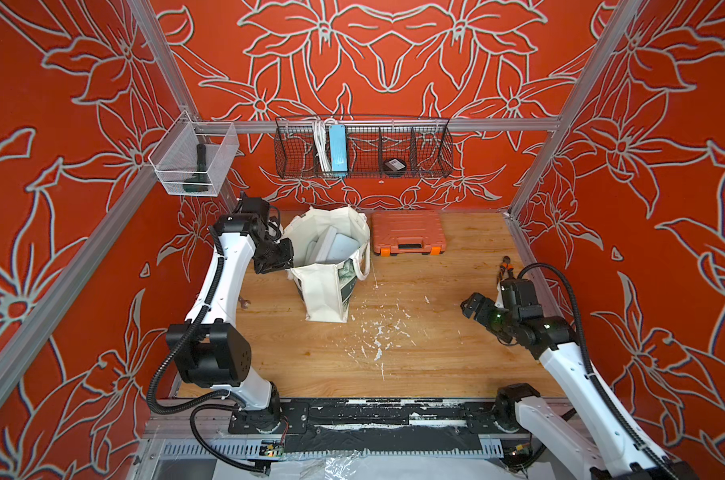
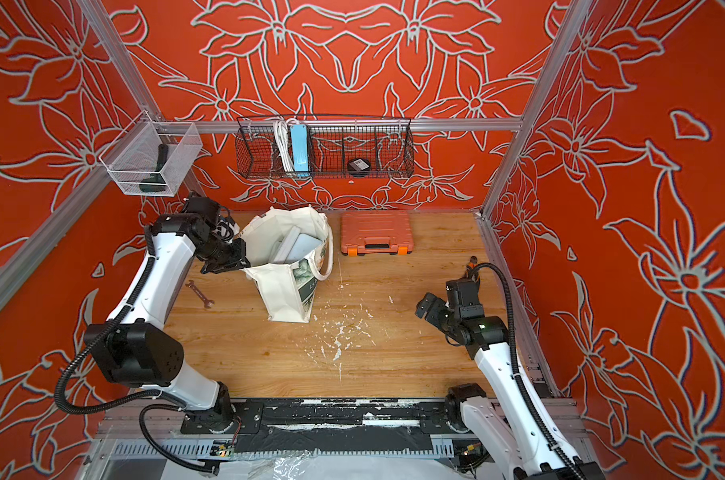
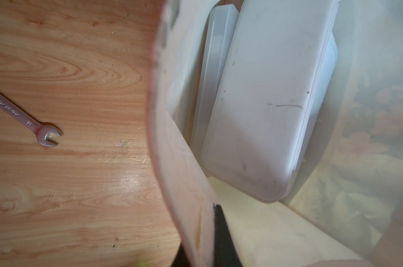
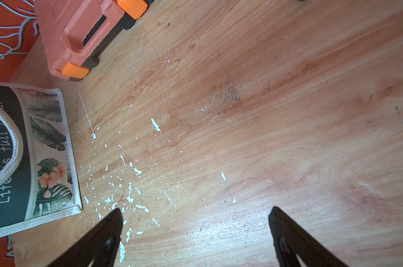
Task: Take out the pencil case from the canvas bag
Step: Pick up the canvas bag from the center of the board.
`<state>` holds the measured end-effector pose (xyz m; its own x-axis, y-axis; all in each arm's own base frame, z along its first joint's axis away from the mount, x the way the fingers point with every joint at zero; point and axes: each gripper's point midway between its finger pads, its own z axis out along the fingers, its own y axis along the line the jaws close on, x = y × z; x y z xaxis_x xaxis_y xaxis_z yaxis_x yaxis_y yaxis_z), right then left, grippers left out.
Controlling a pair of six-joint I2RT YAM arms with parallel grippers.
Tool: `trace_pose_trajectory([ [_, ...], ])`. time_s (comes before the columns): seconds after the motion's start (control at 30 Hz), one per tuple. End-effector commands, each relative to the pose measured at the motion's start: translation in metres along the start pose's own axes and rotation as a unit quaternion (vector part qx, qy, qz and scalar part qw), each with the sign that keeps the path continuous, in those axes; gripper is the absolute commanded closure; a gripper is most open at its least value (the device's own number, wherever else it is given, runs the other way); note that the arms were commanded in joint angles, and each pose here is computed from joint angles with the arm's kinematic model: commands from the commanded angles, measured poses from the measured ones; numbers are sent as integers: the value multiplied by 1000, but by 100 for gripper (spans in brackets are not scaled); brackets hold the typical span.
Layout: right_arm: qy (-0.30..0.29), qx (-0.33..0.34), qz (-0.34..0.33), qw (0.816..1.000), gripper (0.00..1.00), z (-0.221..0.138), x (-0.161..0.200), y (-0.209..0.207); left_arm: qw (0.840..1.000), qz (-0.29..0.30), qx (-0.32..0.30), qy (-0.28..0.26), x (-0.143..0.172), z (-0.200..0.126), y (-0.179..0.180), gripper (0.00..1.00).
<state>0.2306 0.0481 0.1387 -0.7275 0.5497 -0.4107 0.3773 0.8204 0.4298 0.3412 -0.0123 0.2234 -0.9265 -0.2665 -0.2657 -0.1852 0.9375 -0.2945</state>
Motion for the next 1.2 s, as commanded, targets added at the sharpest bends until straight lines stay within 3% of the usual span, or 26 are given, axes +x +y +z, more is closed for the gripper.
trace_pose_trajectory([
  [0.0,12,4,-10,1000,1,2,7,1,999,11,-19,-25,-3,-14,5,100],
  [0.23,1,7,-48,999,1,-5,9,15,996,47,-39,-69,-17,-26,9,100],
  [0.5,-2,-32,-79,996,1,-3,17,43,979,101,-69,-165,-43,-58,9,100],
  [0.73,-6,-100,-93,991,2,-2,24,76,962,171,2,-212,-46,-74,-23,100],
  [1.0,-22,-143,-120,982,1,-10,31,107,944,231,25,-234,-40,-75,-34,100],
  [1.17,-57,-188,-137,971,1,-23,33,139,924,283,53,-253,-27,-79,-46,100],
])
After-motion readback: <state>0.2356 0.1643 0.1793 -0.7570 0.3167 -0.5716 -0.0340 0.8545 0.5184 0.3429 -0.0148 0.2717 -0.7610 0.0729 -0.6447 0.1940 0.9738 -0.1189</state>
